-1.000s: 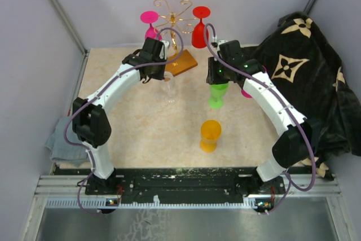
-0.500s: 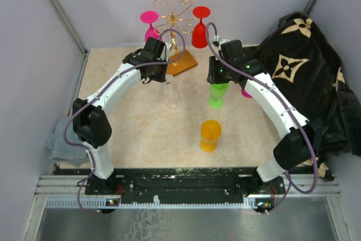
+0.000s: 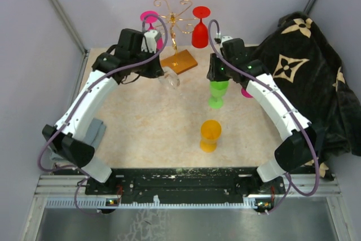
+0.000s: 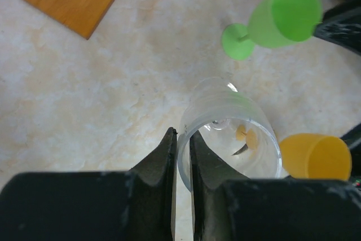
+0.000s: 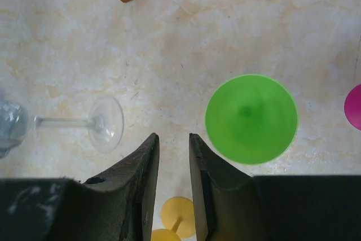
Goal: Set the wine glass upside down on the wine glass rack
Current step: Pick up the wine glass at the center of the board, then turn the wine glass upside down at the wine rack.
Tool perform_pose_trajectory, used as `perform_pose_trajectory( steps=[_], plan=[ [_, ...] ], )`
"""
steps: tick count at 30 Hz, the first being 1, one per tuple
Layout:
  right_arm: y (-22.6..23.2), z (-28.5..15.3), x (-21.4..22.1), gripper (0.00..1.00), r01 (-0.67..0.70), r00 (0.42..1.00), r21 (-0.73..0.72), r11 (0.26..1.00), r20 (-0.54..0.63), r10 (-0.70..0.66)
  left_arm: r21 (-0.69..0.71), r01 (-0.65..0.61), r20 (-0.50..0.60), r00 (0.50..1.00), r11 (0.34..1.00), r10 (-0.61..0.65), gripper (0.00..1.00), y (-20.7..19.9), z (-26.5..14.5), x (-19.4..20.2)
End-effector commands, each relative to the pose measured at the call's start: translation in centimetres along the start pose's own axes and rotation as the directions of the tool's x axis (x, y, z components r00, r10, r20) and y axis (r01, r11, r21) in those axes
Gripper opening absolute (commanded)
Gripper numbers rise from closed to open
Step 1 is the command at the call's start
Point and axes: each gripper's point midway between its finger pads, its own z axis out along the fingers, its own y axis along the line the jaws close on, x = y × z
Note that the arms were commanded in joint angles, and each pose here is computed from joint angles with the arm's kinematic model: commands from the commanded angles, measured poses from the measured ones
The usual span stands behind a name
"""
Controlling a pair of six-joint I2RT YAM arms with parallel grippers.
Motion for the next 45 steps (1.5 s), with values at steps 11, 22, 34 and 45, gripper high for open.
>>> perform_pose_trajectory(
  steps=[11,22,34,45],
  plan=[
    [0.3,-3.5,-6.7,0.29,-0.094,0.958,-0.146,0.985,0.256,0.129,0.613,0.073,0.235,0.934,0.787,-0.270,0.00,-3.5,-11.9,-6.9],
    [5.2,-5.1,-8.5,0.33,-0.031,0.945,-0.429,0.903,0.281,0.166,0.838,-0.020,0.244,0.908,0.546,-0.341,0.00,-3.4,-15.4,-8.3],
    [10.5,-10.4,-10.6,0.36,0.056,0.918,-0.810,0.584,0.272,0.289,0.980,-0.081,0.160,0.859,0.180,-0.486,0.00,-2.9,-19.0,-10.3],
    [13.2,-16.4,-12.3,0.37,0.189,0.895,-0.941,0.279,0.282,0.345,0.985,-0.122,0.172,0.802,0.126,-0.571,0.00,-2.0,-19.9,-13.2]
  ],
)
